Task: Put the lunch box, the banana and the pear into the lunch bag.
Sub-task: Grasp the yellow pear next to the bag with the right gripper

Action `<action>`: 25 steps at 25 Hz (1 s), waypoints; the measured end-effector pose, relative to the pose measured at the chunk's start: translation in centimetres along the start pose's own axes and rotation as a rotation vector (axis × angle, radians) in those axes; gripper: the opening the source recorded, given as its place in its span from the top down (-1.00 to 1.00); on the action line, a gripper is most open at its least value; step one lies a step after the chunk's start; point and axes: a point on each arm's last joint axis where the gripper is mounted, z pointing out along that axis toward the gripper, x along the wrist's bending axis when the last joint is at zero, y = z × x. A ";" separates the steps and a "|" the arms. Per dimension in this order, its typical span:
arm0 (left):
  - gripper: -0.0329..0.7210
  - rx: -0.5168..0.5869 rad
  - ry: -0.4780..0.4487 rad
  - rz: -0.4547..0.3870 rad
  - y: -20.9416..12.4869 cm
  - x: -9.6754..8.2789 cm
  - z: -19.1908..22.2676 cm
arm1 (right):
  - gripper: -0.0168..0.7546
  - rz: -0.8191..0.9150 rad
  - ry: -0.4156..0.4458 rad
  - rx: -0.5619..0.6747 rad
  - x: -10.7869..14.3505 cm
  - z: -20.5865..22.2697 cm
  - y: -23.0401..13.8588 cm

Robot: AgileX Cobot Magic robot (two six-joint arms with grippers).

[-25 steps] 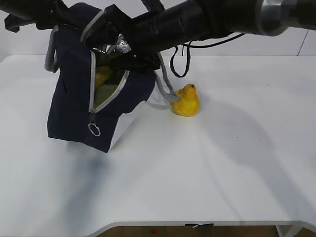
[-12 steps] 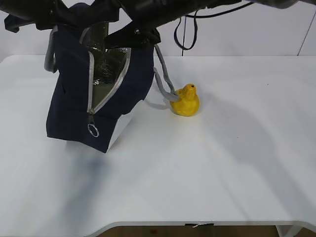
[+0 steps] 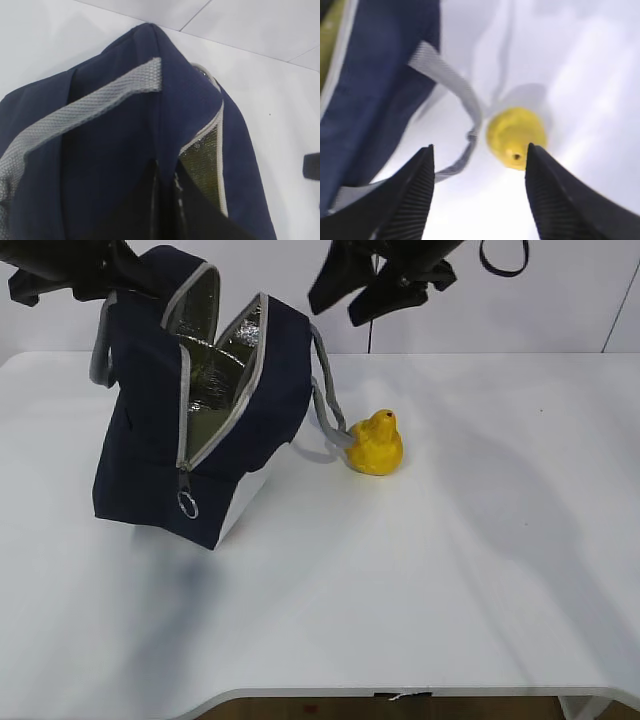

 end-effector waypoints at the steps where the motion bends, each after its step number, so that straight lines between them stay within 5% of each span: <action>1: 0.93 0.000 0.000 0.000 0.0 0.0 0.0 | -0.26 -0.012 -0.059 0.008 -0.7 -0.4 -0.1; 6: 0.93 0.000 0.000 0.000 0.0 0.0 0.0 | -0.24 -0.059 -0.299 0.050 -2.4 -1.7 -0.4; 9: 0.93 0.000 0.000 0.000 0.0 0.0 0.0 | -0.24 -0.062 -0.354 0.055 -2.8 -2.0 -0.4; 25: 0.93 0.002 0.000 0.000 0.0 0.0 0.0 | -0.23 0.013 -0.376 0.150 -3.4 -1.4 -2.9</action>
